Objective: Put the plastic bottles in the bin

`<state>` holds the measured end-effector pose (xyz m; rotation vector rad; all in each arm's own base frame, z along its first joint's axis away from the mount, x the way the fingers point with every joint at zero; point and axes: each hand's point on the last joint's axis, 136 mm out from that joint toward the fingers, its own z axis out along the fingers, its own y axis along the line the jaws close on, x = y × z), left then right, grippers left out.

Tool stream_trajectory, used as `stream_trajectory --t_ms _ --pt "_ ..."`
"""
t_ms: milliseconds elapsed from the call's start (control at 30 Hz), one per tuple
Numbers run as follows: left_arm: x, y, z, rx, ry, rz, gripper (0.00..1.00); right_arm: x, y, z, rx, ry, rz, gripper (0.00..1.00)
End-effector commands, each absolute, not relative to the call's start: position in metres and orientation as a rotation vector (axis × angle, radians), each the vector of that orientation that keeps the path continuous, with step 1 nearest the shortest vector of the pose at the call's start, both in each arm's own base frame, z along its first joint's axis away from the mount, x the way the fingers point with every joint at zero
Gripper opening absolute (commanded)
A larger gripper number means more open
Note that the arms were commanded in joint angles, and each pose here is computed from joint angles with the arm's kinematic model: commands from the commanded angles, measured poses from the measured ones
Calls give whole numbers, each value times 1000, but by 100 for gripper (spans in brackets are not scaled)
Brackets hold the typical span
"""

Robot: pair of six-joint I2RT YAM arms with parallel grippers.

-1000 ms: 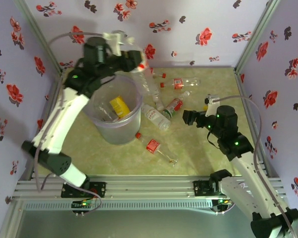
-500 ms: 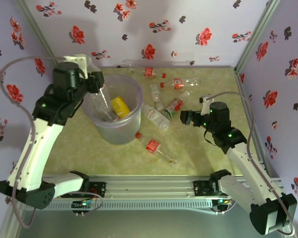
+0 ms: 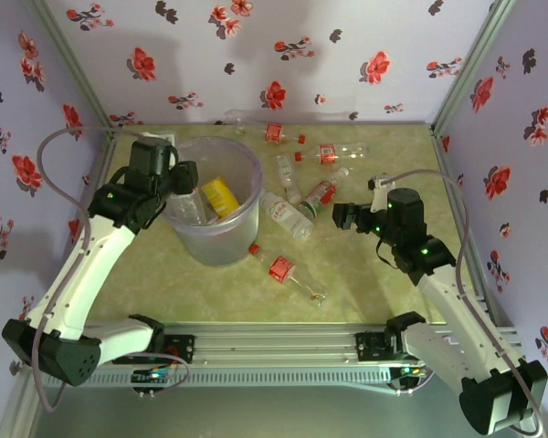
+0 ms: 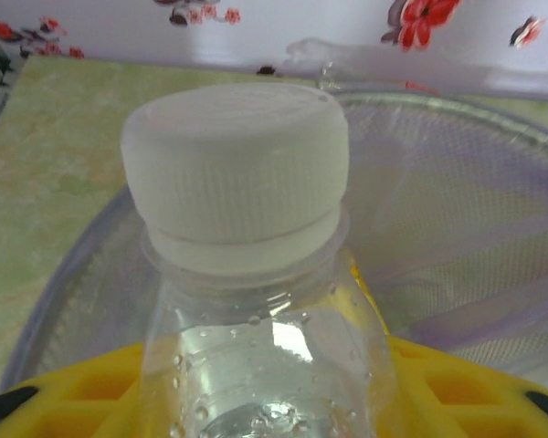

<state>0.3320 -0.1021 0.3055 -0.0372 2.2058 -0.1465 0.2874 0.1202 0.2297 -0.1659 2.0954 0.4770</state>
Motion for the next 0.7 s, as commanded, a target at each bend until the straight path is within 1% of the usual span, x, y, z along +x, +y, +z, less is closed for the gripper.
stream_trajectory --t_ms 0,367,567,667 --pt "333 -98 298 -103 2204 -154 43 291 114 226 -171 2099 428 99" --pt "327 -104 255 -88 2316 -147 44 298 116 225 -183 2105 412 99" --pt "323 -103 241 -92 2355 -131 55 301 117 222 -185 2116 410 99" --pt "325 -103 239 -88 2360 -125 65 301 117 222 -185 2115 410 99"
